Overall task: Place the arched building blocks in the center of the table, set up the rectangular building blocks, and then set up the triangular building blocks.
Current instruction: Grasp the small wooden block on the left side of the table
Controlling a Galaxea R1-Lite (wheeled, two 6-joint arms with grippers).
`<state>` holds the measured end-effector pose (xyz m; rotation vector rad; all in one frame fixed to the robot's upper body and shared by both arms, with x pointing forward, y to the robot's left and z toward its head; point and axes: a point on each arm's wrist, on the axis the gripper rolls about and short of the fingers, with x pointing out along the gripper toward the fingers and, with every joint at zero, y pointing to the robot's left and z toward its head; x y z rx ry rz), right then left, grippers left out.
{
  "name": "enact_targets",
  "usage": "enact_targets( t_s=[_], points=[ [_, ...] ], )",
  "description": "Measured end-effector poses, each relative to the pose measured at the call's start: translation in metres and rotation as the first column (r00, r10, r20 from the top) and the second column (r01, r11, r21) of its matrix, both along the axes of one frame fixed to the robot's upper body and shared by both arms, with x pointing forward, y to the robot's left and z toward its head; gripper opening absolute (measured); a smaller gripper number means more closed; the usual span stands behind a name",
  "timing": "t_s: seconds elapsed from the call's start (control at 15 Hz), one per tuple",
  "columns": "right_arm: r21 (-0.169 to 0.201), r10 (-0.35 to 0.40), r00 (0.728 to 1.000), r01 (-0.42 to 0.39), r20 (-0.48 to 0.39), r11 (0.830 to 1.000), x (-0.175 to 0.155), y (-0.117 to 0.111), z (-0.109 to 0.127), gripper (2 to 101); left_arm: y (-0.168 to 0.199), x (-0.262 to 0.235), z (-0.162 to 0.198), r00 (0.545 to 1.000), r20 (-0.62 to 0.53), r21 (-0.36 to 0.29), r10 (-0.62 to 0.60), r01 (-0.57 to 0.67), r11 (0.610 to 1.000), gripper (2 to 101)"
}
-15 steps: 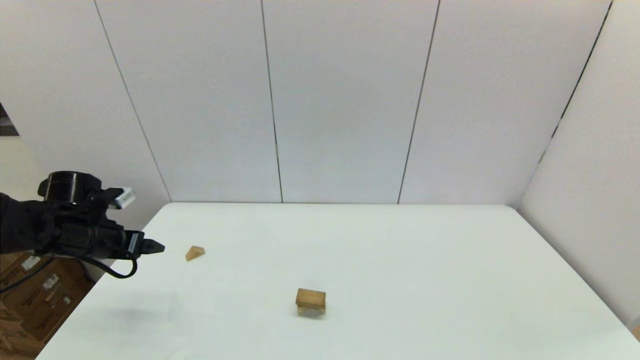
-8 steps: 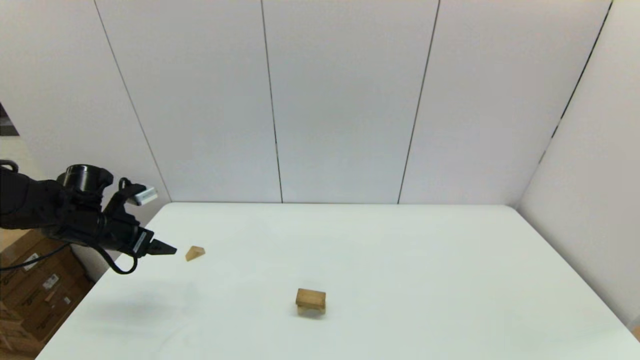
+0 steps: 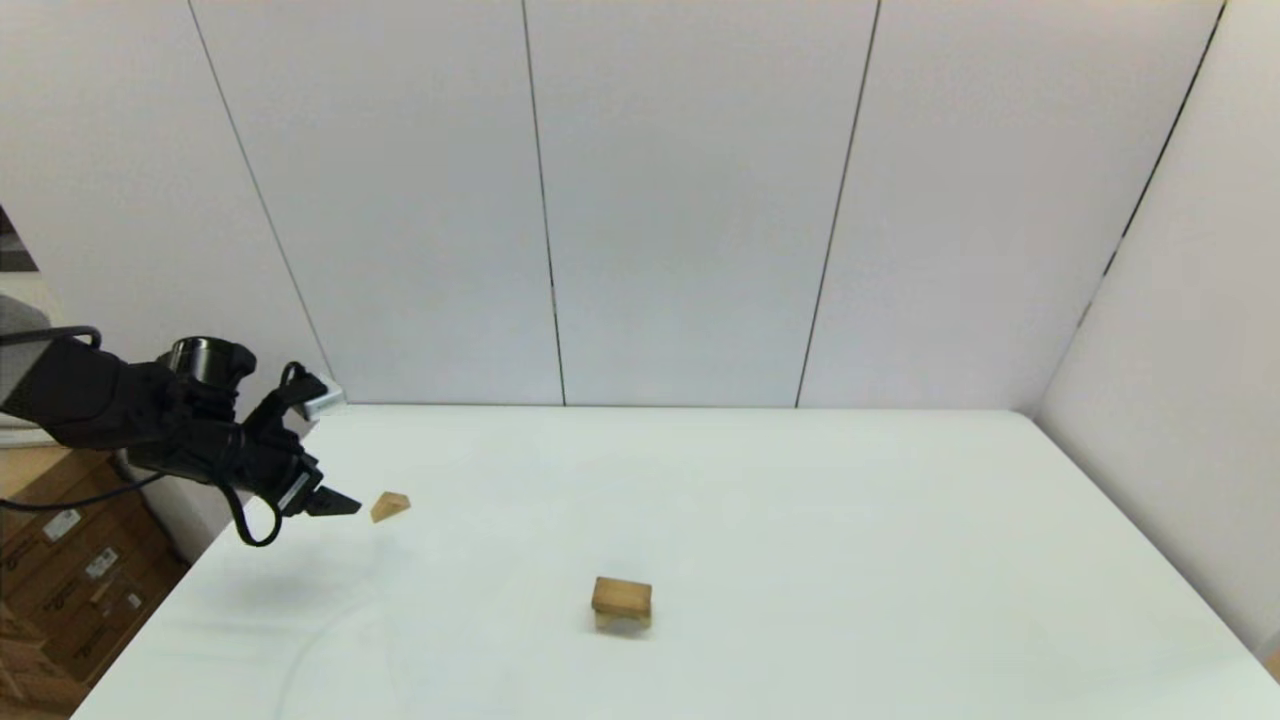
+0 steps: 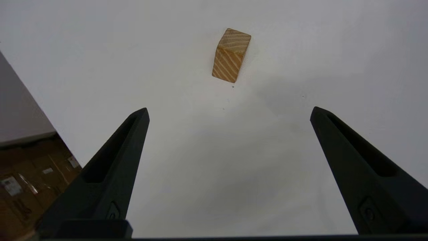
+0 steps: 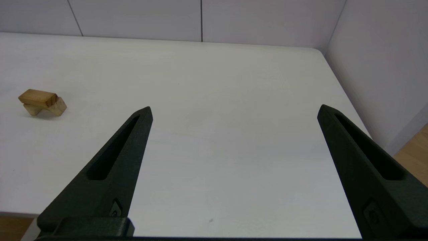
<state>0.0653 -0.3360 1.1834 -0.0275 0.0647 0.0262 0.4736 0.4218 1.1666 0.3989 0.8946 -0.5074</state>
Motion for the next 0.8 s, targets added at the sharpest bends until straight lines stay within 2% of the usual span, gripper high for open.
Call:
enact_targets(
  t_s=[0.8],
  points=[
    [0.0, 0.0, 1.0, 0.0, 0.0, 1.0, 0.0, 0.0, 0.0, 97.7, -0.018, 0.043, -0.037, 0.993, -0.036, 0.016, -0.11, 0.111, 0.994, 97.8]
  ],
)
